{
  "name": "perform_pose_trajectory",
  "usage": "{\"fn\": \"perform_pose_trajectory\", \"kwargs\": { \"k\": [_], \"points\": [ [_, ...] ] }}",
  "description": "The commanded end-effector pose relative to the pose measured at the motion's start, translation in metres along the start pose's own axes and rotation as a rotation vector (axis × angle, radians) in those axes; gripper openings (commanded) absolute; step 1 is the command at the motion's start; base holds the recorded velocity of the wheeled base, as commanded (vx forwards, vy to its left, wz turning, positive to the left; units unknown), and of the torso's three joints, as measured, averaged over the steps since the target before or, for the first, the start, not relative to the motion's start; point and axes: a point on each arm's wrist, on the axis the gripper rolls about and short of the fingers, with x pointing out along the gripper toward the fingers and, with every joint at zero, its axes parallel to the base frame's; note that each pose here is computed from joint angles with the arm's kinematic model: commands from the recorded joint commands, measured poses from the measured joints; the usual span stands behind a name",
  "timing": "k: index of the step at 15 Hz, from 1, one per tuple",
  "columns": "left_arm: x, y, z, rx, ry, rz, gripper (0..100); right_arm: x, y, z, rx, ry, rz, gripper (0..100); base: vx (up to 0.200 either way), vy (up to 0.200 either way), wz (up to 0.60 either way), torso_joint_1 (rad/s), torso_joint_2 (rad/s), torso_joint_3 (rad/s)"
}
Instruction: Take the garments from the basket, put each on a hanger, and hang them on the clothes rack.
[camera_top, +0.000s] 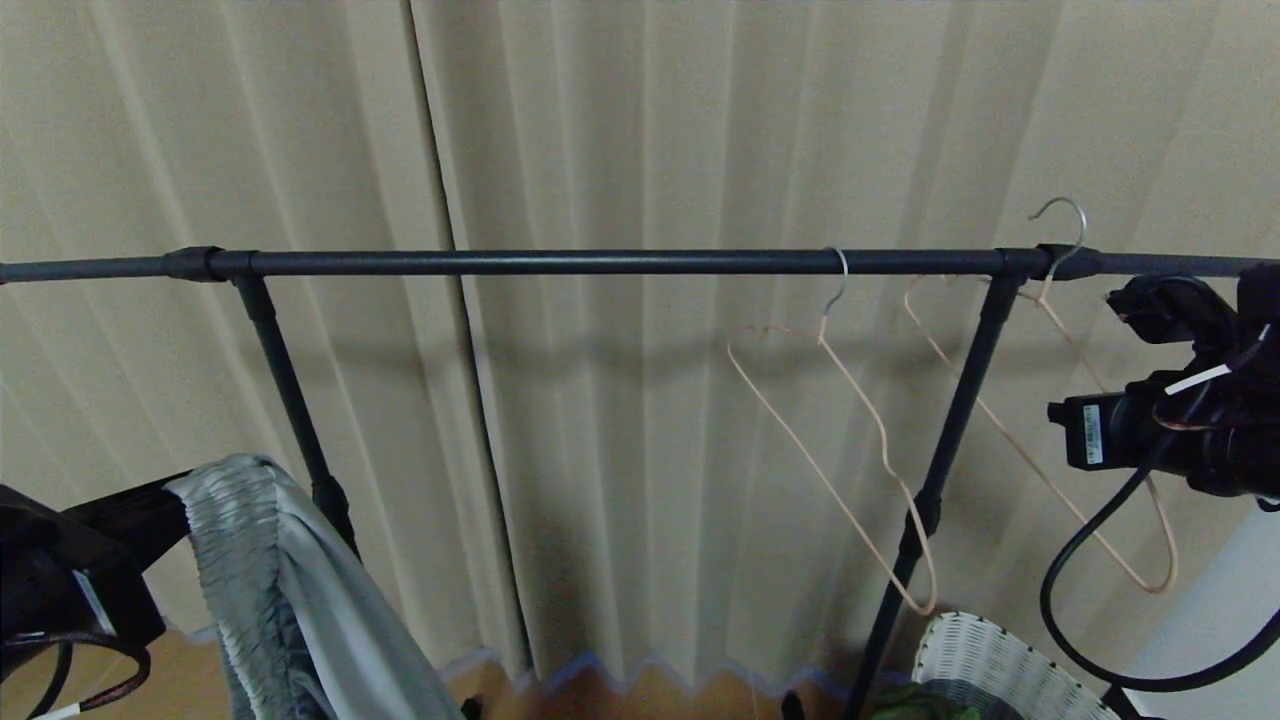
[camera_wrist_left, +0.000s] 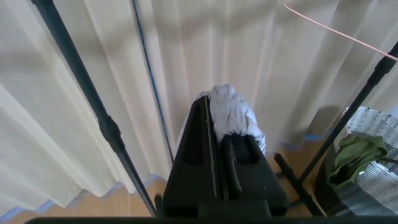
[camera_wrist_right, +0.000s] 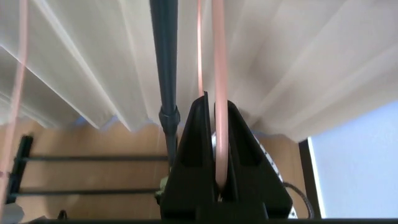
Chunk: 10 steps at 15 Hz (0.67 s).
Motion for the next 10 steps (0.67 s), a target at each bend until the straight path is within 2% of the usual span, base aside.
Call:
{"fn": "perform_pose_trajectory", "kwargs": {
  "k": [1, 6, 8, 10],
  "points": [
    [0.001, 0.0, -0.001, -0.001, 0.006, 0.0, 0, -0.016, -0.002, 0.004, 0.007, -0.044, 0.001, 0, 0.0, 0.0, 0.0, 0.0, 0.0, 0.0],
    [-0.003, -0.001, 0.001, 0.008, -0.014, 0.0, 0, -0.038, -0.007, -0.008, 0.009, -0.054, -0.001, 0, 0.0, 0.0, 0.0, 0.0, 0.0, 0.0],
    [-0.004, -0.001, -0.002, 0.055, -0.006, 0.003, 0, -0.04, -0.007, -0.018, 0.005, -0.035, 0.0, 0, 0.0, 0.0, 0.0, 0.0, 0.0, 0.0],
    [-0.006, -0.001, -0.003, 0.069, -0.009, 0.003, 0, -0.04, -0.007, -0.019, 0.006, -0.033, 0.0, 0, -0.2, 0.0, 0.0, 0.002, 0.0, 0.002]
  ]
}}
